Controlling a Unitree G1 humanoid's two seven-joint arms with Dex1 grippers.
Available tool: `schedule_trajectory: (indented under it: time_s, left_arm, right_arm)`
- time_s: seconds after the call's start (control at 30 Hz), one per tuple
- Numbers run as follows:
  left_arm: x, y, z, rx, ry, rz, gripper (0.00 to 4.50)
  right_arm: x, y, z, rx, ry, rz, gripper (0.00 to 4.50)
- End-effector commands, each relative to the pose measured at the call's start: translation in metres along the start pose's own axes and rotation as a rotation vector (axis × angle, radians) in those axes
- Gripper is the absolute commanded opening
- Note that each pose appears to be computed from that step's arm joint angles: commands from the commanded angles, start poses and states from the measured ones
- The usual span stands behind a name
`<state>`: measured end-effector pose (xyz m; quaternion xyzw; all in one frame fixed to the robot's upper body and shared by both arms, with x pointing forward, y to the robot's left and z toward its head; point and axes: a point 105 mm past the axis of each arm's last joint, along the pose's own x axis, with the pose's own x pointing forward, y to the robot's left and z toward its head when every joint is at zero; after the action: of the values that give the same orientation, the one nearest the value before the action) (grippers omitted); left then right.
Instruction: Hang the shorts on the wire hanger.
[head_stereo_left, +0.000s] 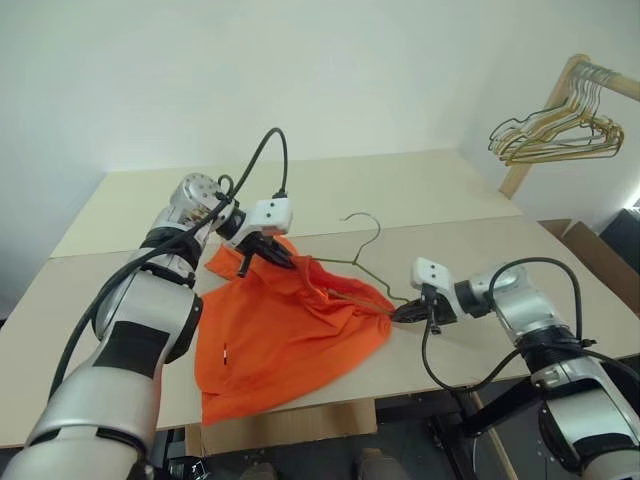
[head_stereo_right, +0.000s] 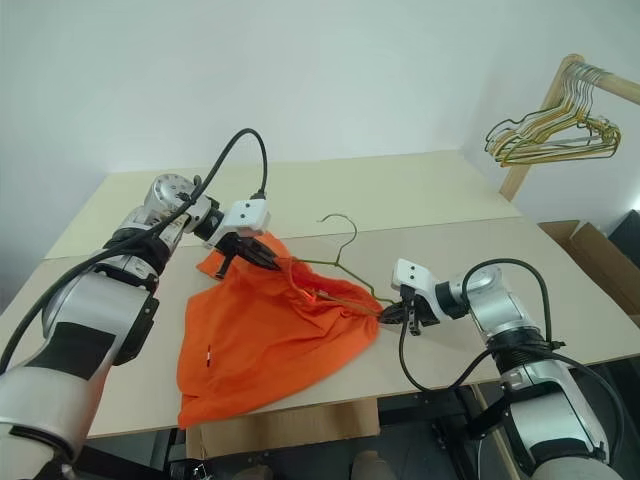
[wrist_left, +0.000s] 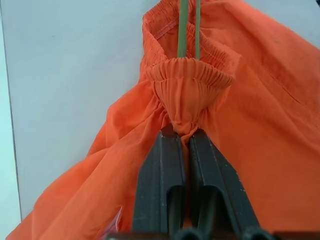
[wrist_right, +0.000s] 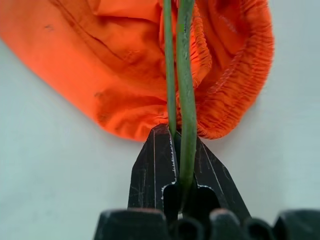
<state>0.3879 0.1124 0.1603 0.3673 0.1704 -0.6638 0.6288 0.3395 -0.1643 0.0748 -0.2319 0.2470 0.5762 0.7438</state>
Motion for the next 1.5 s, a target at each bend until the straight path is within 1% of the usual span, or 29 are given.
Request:
schedule_trajectory:
  time_s: [0.03,0.1,0.13,0.27,0.4,0.43,0.5,0.57,0.67,0.7,0.77,0.87,1.0,1.17,1.27,1.37,1.47,1.5]
  left_arm:
    - [-0.008,0.007,0.006,0.049,0.002,0.048,0.00]
    - [-0.015,0.010,0.009,0.055,-0.006,0.077,0.00]
    - [-0.017,0.011,0.009,0.056,-0.008,0.085,0.00]
    - [-0.029,0.014,0.012,0.090,-0.010,0.120,0.00]
    - [-0.038,0.016,0.014,0.103,-0.030,0.152,0.00]
    - [-0.041,0.018,0.015,0.103,-0.040,0.172,0.00]
    - [-0.048,0.020,0.019,0.104,-0.062,0.198,0.00]
    - [-0.057,0.021,0.024,0.119,-0.085,0.213,0.00]
    - [-0.067,0.022,0.030,0.134,-0.109,0.229,0.00]
    - [-0.070,0.022,0.031,0.138,-0.113,0.231,0.00]
    - [-0.074,0.022,0.033,0.151,-0.108,0.234,0.00]
    - [-0.077,0.023,0.035,0.163,-0.102,0.241,0.00]
    - [-0.080,0.024,0.038,0.170,-0.111,0.253,0.00]
    - [-0.081,0.025,0.039,0.169,-0.114,0.260,0.00]
    - [-0.081,0.025,0.038,0.167,-0.113,0.263,0.00]
    - [-0.081,0.025,0.037,0.165,-0.110,0.266,0.00]
    - [-0.081,0.025,0.036,0.162,-0.111,0.272,0.00]
    - [-0.080,0.025,0.036,0.161,-0.112,0.273,0.00]
  right_arm:
    - [-0.008,-0.004,0.025,-0.097,-0.073,-0.014,0.60]
    - [-0.008,-0.004,0.024,-0.110,-0.063,-0.033,1.16]
    - [-0.008,-0.005,0.023,-0.107,-0.061,-0.042,1.56]
    - [-0.014,-0.009,0.018,-0.072,-0.084,-0.089,2.85]
    - [-0.025,-0.028,0.016,0.003,-0.122,-0.218,4.25]
    - [-0.032,-0.032,0.015,0.033,-0.147,-0.246,4.49]
    - [-0.043,-0.038,0.013,0.082,-0.185,-0.289,4.49]
    - [-0.057,-0.041,0.004,0.184,-0.232,-0.321,4.49]
    - [-0.069,-0.042,-0.012,0.331,-0.269,-0.361,4.49]
    - [-0.070,-0.038,-0.017,0.391,-0.290,-0.343,4.49]
    - [-0.067,-0.022,-0.017,0.482,-0.362,-0.252,4.49]
    - [-0.057,-0.006,-0.011,0.547,-0.442,-0.179,4.49]
    - [-0.028,0.004,-0.007,0.597,-0.478,-0.163,4.49]
    - [-0.005,0.006,0.010,0.621,-0.547,-0.165,4.49]
    - [0.005,0.004,0.015,0.646,-0.562,-0.168,4.49]
    - [0.012,0.008,0.018,0.652,-0.563,-0.137,4.49]
    - [0.015,0.010,0.017,0.681,-0.557,-0.121,3.94]
    - [0.016,0.011,0.017,0.691,-0.559,-0.111,3.61]
